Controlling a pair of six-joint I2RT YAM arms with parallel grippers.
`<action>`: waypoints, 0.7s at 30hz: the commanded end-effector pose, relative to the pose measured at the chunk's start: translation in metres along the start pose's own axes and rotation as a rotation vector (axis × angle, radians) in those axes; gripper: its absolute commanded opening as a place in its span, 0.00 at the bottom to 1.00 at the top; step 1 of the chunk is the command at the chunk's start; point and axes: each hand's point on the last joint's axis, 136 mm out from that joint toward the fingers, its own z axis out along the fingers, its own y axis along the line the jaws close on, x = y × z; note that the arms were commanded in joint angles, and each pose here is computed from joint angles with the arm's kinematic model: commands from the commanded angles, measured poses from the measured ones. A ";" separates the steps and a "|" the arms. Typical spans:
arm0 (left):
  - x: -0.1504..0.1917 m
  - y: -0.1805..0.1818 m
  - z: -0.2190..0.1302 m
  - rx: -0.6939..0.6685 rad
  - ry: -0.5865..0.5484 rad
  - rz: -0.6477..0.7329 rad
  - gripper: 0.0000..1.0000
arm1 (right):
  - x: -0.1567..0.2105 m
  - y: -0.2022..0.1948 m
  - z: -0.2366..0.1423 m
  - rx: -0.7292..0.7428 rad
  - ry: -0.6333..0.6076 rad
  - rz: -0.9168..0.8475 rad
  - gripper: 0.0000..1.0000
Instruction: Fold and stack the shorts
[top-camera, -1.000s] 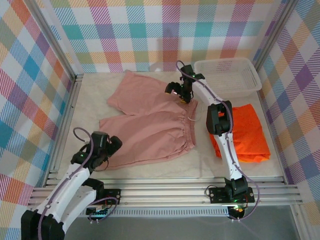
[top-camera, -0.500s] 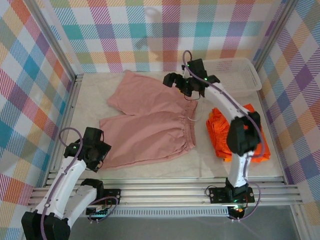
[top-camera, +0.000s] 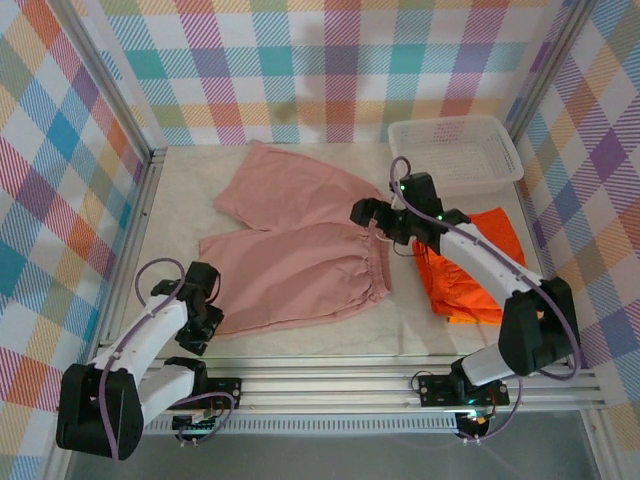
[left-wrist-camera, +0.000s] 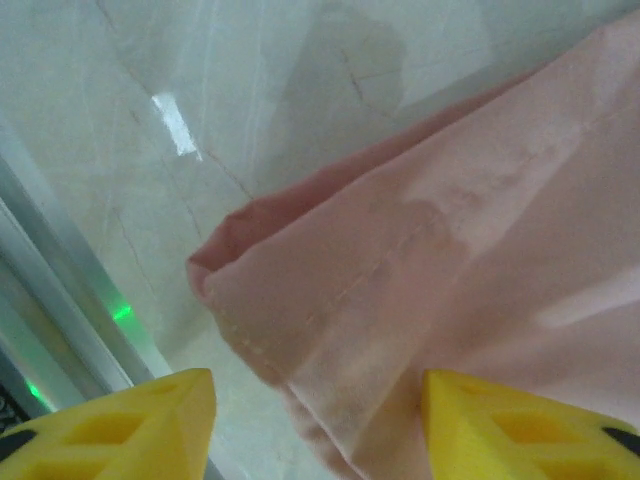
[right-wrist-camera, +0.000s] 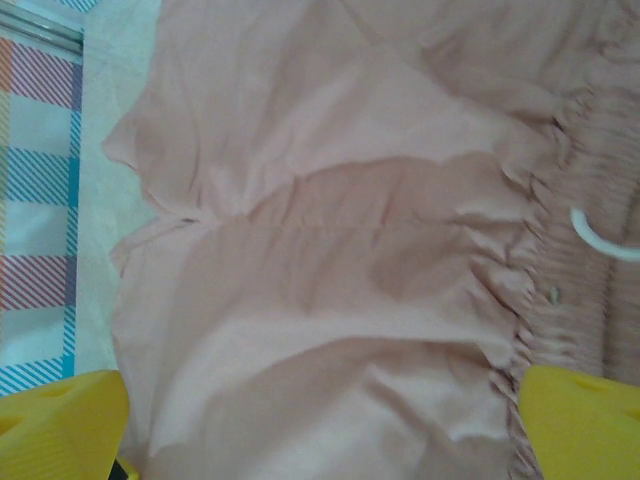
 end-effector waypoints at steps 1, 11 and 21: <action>-0.009 -0.007 0.005 0.022 -0.044 -0.025 0.52 | 0.008 -0.008 -0.018 0.006 -0.035 0.022 1.00; -0.014 -0.019 0.010 0.041 -0.064 0.005 0.13 | 0.077 -0.056 -0.030 0.063 0.053 0.207 1.00; -0.018 -0.031 -0.006 0.159 -0.094 0.012 0.00 | 0.132 -0.100 -0.020 0.161 0.110 0.520 0.74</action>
